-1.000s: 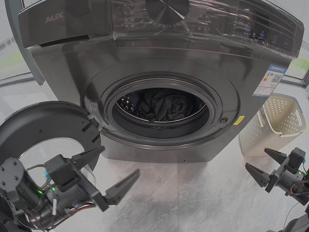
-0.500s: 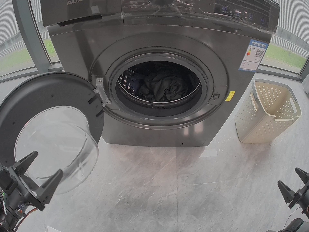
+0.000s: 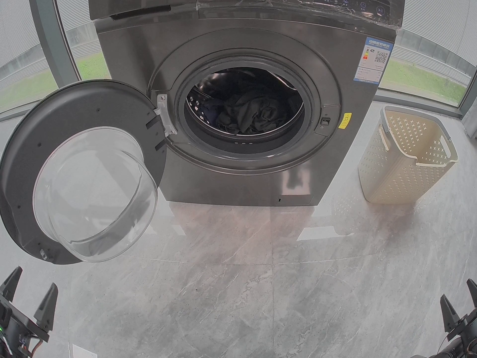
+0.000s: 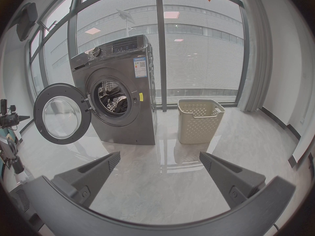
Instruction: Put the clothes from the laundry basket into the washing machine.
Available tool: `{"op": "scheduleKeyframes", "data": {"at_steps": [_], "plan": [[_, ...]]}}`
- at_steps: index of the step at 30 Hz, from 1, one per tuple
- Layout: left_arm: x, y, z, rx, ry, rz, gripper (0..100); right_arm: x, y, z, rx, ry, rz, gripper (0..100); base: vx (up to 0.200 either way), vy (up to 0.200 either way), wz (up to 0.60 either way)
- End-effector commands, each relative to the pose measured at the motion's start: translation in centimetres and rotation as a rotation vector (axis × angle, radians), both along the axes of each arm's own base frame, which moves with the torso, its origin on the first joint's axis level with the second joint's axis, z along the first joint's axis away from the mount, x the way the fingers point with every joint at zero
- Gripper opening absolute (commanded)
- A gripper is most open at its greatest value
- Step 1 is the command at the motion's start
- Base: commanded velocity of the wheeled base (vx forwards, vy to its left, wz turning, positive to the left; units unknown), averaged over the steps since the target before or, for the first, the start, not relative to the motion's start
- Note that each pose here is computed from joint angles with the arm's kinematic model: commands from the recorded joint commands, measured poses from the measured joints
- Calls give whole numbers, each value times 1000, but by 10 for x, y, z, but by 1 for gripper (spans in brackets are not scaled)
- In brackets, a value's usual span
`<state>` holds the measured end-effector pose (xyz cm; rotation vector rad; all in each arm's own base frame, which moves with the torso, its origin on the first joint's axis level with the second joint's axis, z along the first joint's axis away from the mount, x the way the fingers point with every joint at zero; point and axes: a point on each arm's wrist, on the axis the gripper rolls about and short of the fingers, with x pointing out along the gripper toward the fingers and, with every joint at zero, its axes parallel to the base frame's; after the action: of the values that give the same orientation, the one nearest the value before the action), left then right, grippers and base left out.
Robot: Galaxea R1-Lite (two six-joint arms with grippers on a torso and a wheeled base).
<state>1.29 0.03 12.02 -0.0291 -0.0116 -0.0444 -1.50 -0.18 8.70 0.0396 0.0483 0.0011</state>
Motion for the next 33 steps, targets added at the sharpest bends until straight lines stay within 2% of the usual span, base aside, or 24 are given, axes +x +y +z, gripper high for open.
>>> {"op": "scheduleKeyframes", "data": {"at_steps": [1, 4, 5, 8, 20, 33], "plan": [[-36, 0, -45, 57, 13, 54, 100, -7, 1, -8, -3, -39, -63, 100, 0, 0, 0], [-36, -1, -46, 59, 43, 38, 100, -8, 1, -8, -1, -51, -60, 100, 0, 0, 0], [-35, -1, -45, 55, 19, 38, 100, -7, 1, -8, 2, -65, -62, 100, 0, 0, 0], [-35, 0, -45, 25, 18, 60, 100, -7, 1, -9, 2, -65, -57, 100, 0, 0, 0], [-35, 0, -45, 21, 17, 61, 100, -7, 1, -9, -7, -65, -48, 100, 0, 0, 0], [-35, 0, -45, 25, 17, 64, 100, -7, 1, -9, -7, -65, -48, 100, 0, 200, 0]]}}
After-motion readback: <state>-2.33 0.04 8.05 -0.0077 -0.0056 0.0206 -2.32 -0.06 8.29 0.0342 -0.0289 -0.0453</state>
